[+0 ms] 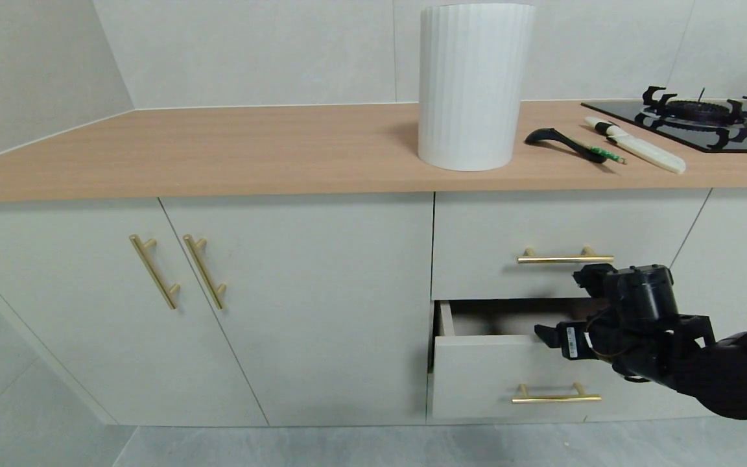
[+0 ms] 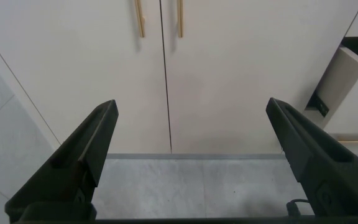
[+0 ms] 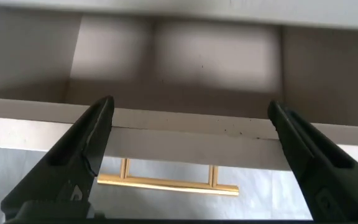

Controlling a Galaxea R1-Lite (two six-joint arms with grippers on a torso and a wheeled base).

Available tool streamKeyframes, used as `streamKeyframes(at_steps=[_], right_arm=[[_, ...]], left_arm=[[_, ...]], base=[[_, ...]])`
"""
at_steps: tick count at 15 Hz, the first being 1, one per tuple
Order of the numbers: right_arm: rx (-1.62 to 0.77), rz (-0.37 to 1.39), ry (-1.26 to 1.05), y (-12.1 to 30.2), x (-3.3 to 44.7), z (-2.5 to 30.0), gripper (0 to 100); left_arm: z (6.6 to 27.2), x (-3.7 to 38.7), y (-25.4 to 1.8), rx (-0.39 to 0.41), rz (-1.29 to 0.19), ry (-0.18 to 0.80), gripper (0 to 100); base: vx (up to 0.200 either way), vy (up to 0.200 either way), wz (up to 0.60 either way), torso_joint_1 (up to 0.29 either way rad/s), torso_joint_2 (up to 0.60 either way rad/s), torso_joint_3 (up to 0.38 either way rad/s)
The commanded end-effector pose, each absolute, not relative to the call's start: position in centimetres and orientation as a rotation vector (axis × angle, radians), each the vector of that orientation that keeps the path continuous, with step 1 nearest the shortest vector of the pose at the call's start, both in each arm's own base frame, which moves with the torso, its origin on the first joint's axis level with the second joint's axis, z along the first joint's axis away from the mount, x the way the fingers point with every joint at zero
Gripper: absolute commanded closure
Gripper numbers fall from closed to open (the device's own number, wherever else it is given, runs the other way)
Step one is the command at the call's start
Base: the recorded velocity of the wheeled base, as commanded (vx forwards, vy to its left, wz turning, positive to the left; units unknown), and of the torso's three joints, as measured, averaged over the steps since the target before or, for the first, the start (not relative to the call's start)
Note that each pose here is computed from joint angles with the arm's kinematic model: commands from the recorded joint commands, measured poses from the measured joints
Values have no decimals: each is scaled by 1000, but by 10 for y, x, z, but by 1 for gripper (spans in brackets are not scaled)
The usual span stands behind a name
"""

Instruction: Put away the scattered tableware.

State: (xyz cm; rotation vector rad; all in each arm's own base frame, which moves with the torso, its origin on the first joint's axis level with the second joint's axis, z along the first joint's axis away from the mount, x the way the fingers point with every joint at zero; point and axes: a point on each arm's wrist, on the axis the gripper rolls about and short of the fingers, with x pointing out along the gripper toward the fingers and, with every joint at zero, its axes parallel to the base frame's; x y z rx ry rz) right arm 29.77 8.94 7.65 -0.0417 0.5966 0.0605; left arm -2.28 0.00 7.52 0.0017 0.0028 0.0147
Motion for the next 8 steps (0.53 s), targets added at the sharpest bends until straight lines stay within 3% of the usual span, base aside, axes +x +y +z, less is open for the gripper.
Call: streamKeyframes(at_steps=[1, 8], right_arm=[[-39, 64, 583, 88, 291, 92, 0], [-116, 93, 706, 89, 271, 98, 0]], left_arm=[[75, -23, 0, 2, 15, 5, 0], [75, -23, 0, 2, 15, 5, 0]], base=[[0, 0, 0, 0, 0, 0], [0, 0, 0, 0, 0, 0]])
